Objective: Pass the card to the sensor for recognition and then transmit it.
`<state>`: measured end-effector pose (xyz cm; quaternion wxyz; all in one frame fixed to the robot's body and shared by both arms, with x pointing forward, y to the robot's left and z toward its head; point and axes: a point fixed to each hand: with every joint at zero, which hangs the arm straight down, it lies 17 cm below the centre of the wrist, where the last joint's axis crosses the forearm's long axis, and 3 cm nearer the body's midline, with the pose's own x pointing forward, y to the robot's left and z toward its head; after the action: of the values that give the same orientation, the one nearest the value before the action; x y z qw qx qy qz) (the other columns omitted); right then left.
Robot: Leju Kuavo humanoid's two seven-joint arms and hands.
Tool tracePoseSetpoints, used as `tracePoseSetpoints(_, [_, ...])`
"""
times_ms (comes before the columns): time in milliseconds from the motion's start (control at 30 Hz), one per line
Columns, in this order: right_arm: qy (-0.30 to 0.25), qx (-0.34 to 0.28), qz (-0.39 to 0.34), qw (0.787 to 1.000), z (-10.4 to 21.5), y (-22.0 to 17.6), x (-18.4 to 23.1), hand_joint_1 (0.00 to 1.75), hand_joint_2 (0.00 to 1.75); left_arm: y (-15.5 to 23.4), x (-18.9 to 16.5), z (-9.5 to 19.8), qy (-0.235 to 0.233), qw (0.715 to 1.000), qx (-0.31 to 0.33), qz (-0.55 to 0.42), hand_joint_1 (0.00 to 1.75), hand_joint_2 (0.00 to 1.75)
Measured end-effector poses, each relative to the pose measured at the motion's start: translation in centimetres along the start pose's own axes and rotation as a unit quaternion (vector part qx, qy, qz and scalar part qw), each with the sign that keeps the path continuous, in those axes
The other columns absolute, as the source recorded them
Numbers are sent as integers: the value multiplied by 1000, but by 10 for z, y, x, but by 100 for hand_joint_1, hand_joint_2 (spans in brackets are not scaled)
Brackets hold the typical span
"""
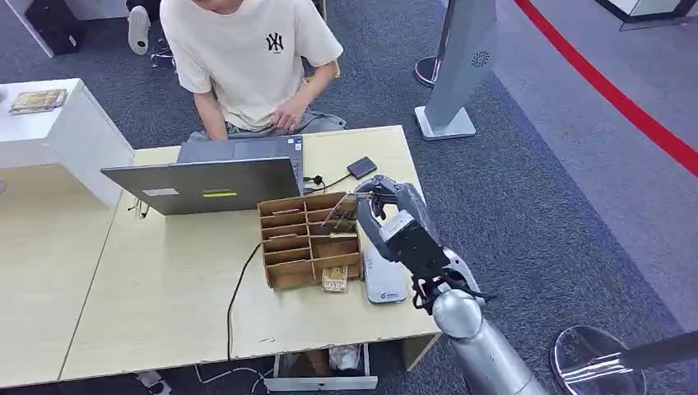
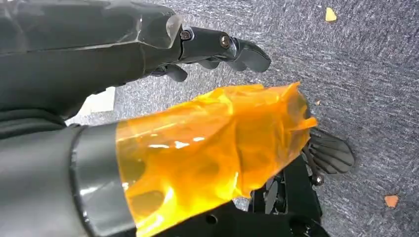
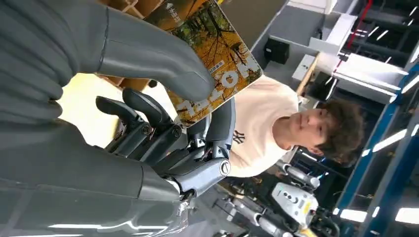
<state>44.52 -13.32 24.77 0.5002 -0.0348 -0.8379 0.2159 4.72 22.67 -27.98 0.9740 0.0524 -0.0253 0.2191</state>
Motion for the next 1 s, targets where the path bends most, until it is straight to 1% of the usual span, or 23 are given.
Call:
tracePoseSetpoints(433, [-25,21,55,998,-28,10,17,175,175,5,5,-1,-5,1000,2,-17,0,0])
tracePoseSetpoints(667, [-26,34,104,994,-40,18,17,175,175,6,7,-2,-9,999,1,-31,0,0])
tracePoseSetpoints(767, [-26,40,117,992,-48,23,17,175,175,7,9,-2,-12,999,2,-41,0,0])
tracePoseSetpoints(1000, [-26,43,174,983,-70,27,16,175,175,8,11,-2,-14,998,-1,-57,0,0])
